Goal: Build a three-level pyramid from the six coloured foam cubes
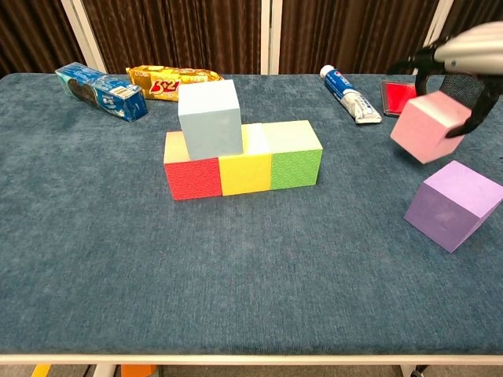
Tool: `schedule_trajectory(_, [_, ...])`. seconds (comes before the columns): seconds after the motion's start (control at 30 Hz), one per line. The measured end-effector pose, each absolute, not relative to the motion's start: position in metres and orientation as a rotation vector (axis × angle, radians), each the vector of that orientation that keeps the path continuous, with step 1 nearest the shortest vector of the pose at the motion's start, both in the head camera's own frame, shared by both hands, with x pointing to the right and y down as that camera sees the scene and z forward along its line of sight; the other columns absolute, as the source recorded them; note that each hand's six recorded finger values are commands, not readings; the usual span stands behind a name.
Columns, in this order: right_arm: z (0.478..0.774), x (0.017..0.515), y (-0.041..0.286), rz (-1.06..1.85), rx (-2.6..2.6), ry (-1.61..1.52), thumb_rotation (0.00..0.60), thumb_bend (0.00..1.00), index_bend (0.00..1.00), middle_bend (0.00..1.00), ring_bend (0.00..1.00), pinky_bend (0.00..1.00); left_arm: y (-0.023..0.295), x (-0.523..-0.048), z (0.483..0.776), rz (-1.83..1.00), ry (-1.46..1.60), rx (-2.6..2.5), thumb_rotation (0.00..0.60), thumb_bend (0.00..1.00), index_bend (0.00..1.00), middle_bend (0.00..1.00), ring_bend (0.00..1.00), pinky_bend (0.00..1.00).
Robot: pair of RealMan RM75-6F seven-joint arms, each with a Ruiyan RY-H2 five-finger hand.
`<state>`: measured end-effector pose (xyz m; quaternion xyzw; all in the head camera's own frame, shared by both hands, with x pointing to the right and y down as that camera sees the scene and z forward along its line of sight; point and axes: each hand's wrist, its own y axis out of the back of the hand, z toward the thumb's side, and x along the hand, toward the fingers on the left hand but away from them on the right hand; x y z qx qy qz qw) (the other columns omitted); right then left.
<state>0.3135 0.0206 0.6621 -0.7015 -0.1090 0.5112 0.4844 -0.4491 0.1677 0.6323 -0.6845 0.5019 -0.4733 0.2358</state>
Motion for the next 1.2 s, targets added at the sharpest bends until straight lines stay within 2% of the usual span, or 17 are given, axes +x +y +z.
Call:
schedule_trajectory(0.27, [0.603,0.268,0.012,1.203,-1.806,-0.377,0.600,0.16,0.00,0.59,0.07,0.00,0.170,-0.450,0.628,-1.257,1.394,-1.895,0.600,0.07,0.09,0.11,0.01,0.14])
schedule_trajectory(0.57, [0.576,0.214,-0.005,1.273,-1.809,-0.370,0.600,0.15,0.00,0.59,0.07,0.00,0.174,-0.456,0.620,-1.201,1.425,-1.904,0.600,0.07,0.09,0.11,0.01,0.14])
schedule_trajectory(0.8, [0.579,0.160,-0.002,1.343,-1.809,-0.332,0.600,0.15,0.00,0.58,0.07,0.00,0.180,-0.464,0.614,-1.180,1.440,-1.903,0.600,0.06,0.09,0.11,0.01,0.14])
schedule_trajectory(1.0, [0.597,0.101,0.022,1.371,-1.793,-0.236,0.600,0.14,0.00,0.58,0.07,0.00,0.181,-0.472,0.610,-1.177,1.461,-1.898,0.600,0.07,0.09,0.11,0.01,0.14])
schedule_trajectory(1.2, [0.611,0.074,0.035,1.389,-1.731,-0.193,0.600,0.14,0.00,0.58,0.07,0.00,0.183,-0.477,0.608,-1.164,1.475,-1.896,0.600,0.07,0.09,0.11,0.01,0.14])
